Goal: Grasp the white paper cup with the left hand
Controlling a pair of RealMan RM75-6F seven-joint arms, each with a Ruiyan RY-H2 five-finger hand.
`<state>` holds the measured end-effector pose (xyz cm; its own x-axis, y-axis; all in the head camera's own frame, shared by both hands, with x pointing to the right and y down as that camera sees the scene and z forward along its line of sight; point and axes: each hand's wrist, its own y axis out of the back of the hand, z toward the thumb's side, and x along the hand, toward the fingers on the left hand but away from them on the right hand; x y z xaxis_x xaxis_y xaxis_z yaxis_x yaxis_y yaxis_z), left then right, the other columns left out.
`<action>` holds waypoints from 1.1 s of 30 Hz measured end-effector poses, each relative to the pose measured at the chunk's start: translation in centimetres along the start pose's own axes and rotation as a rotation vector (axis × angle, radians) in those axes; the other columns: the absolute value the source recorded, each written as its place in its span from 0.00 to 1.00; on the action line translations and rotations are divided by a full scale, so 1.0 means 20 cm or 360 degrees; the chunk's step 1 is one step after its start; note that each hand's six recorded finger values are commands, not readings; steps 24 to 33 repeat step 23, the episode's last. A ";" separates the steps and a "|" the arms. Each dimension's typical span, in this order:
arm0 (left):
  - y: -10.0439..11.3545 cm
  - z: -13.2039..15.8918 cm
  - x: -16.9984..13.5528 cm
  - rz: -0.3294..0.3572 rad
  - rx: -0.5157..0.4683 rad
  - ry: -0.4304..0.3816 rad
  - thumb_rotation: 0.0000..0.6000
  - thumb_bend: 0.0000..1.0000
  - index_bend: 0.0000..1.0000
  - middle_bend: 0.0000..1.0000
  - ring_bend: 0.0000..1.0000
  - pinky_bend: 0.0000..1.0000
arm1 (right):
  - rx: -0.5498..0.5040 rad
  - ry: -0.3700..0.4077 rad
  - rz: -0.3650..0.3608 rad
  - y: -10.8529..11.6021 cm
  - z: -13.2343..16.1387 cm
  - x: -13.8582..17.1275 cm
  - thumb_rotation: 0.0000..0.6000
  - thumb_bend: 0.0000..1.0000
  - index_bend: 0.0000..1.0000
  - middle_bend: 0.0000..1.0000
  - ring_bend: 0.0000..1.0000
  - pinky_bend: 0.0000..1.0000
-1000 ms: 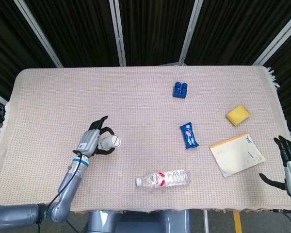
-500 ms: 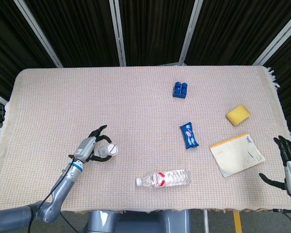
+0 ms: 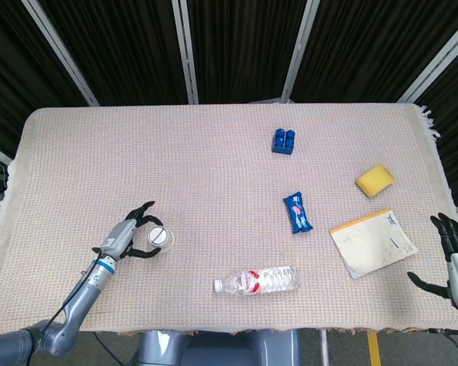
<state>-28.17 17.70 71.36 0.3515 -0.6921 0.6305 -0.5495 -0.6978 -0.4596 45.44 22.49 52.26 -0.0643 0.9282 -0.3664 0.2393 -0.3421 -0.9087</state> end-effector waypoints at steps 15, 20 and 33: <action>0.19 -0.05 -0.16 0.0118 0.0153 -0.0020 1.00 0.17 0.00 0.00 0.00 0.00 | 0.0030 0.0010 0.0016 -0.02 0.01 0.00 1.00 0.06 0.00 0.00 0.00 0.00; 0.31 -0.07 -0.27 0.0286 0.0437 -0.0010 1.00 0.09 0.00 0.00 0.00 0.00 | 0.0039 0.0017 0.0026 -0.03 0.01 0.00 1.00 0.05 0.00 0.00 0.00 0.00; 0.39 -0.10 -0.39 0.0411 0.0649 0.0057 1.00 0.07 0.00 0.00 0.00 0.00 | 0.0065 0.0034 0.0043 -0.04 0.02 0.00 1.00 0.05 0.00 0.00 0.00 0.00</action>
